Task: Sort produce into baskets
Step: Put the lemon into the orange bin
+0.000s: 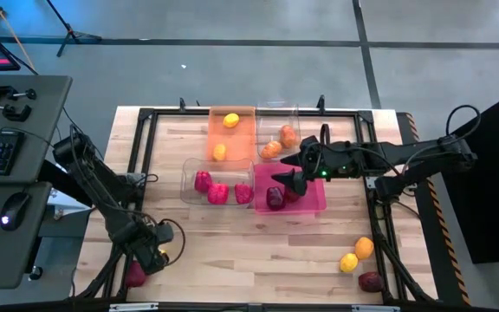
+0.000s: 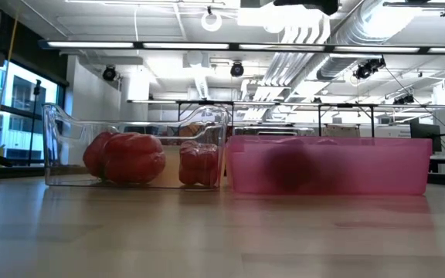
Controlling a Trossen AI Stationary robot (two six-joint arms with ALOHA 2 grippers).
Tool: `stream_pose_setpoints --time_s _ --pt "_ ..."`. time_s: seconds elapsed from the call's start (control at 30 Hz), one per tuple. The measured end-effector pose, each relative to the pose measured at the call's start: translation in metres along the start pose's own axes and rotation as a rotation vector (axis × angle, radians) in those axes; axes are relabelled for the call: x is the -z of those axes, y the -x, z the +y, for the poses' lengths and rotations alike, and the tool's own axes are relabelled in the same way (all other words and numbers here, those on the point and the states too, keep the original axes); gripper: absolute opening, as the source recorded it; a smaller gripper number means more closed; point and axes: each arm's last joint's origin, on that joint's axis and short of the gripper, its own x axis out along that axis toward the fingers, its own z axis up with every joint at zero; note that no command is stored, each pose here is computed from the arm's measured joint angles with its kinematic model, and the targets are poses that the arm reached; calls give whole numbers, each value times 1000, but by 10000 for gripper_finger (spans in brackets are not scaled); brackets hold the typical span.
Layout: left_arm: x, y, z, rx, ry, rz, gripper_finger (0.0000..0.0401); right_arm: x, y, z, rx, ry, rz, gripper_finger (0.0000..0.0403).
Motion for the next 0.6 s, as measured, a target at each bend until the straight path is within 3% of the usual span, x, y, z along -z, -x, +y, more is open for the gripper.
stream_pose_setpoints --time_s 0.27,0.6 --pt "-3 1 -1 21 -6 2 253 0 0 0 0 0 0 376" --pt "-3 0 -1 15 -11 -13 349 0 0 0 0 0 0 376"
